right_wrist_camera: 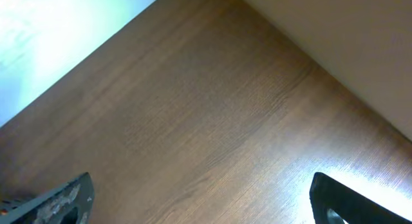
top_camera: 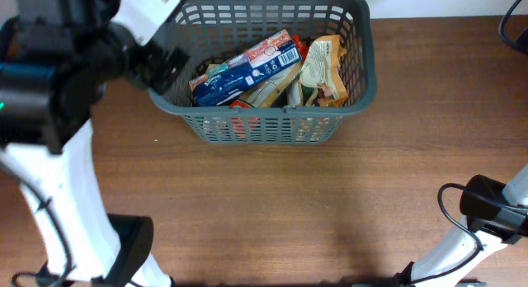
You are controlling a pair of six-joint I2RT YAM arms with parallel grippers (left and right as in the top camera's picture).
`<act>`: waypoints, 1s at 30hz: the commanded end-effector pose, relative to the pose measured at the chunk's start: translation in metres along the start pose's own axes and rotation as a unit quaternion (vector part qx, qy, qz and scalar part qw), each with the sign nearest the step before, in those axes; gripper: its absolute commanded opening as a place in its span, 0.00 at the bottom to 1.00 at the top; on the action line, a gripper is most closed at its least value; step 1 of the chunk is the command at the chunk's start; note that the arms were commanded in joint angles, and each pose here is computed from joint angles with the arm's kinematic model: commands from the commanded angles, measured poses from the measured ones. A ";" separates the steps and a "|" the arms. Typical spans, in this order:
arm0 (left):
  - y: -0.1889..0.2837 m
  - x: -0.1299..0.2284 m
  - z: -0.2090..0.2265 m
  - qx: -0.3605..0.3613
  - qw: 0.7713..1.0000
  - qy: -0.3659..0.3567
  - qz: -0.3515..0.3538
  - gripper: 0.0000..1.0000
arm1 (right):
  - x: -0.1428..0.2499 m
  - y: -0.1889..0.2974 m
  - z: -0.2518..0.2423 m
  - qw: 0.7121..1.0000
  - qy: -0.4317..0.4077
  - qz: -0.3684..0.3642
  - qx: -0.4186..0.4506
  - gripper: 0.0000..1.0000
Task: Pack container
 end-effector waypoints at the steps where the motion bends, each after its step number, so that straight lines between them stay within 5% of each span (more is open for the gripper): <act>1: 0.044 0.005 0.001 -0.021 0.999 0.033 -0.030 0.99 | 0.001 0.005 -0.005 1.000 -0.004 -0.002 0.010 0.99; 12: 0.146 0.031 -0.023 -0.051 0.991 0.070 -0.105 0.99 | 0.001 0.005 -0.005 1.000 -0.004 -0.002 0.010 0.99; 30: 0.222 0.157 -0.089 -0.035 0.966 0.222 -0.127 0.99 | 0.001 0.005 -0.005 1.000 -0.004 -0.002 0.010 0.99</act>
Point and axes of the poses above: each gripper's point midway between its finger pads, its own y axis back along the fingers, its own z axis along the line the jaws close on, x = y × z, the point moved 5 cm from there along y, back along the fingers, and after that the axes turned 13 degrees about y, right-handed, at the moved point
